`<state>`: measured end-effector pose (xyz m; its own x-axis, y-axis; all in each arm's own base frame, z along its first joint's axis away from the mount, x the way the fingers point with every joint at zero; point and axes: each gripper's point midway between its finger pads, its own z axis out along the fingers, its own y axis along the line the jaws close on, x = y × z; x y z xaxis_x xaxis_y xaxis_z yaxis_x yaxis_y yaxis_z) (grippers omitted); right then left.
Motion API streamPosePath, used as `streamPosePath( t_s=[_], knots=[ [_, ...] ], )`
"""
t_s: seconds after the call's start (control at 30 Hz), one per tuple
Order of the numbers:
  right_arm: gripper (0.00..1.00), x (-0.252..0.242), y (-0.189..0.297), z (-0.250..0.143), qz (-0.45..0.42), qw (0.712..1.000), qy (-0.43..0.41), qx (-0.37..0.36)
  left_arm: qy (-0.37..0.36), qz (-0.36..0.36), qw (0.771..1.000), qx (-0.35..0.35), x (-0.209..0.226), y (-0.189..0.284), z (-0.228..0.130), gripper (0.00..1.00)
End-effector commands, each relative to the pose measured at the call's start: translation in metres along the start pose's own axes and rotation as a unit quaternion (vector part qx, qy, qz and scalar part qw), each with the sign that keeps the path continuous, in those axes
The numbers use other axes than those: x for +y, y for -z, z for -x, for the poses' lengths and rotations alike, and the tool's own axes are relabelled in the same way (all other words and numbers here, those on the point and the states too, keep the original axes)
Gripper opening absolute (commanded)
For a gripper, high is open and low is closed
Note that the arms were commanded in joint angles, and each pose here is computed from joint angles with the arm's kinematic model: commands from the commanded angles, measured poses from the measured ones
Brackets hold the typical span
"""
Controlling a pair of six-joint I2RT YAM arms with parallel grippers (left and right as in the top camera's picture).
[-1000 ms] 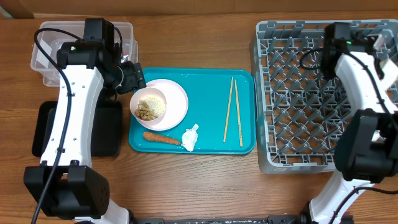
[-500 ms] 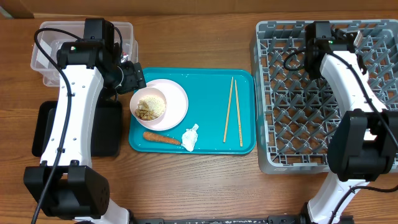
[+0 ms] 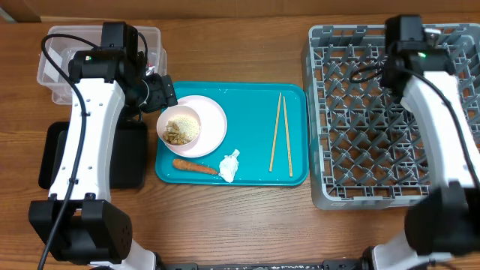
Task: Sort waste into correct bins and load items into the dishwasher
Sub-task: 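Move the right gripper down onto the wooden chopsticks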
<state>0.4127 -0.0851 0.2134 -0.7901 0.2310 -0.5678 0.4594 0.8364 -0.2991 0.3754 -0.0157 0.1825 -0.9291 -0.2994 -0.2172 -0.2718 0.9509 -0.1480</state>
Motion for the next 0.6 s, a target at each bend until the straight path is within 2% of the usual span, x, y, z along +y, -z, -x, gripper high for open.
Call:
streamPosePath(
  t_s=[0.0,0.1,0.17,0.33,0.57],
  knots=[
    [0.72,0.068,0.061,-0.007,0.234,0.972,0.025,0.001,-0.005,-0.002,1.0,-0.014,-0.003,0.008,0.003,0.91],
    [0.74,0.115,0.108,-0.024,0.389,0.918,0.073,0.017,-0.005,-0.002,1.0,-0.012,-0.003,0.008,0.002,0.91],
    [0.74,0.136,0.129,-0.039,0.443,0.891,0.091,0.037,-0.004,-0.001,1.0,-0.01,-0.003,0.008,0.001,0.91],
    [0.75,0.172,0.146,-0.079,0.45,0.876,0.155,0.077,-0.004,0.001,1.0,-0.005,-0.002,0.008,-0.001,0.92],
    [0.73,0.219,0.136,-0.141,0.415,0.869,0.221,0.153,-0.004,0.001,1.0,-0.003,-0.002,0.008,-0.002,0.92]
  ],
)
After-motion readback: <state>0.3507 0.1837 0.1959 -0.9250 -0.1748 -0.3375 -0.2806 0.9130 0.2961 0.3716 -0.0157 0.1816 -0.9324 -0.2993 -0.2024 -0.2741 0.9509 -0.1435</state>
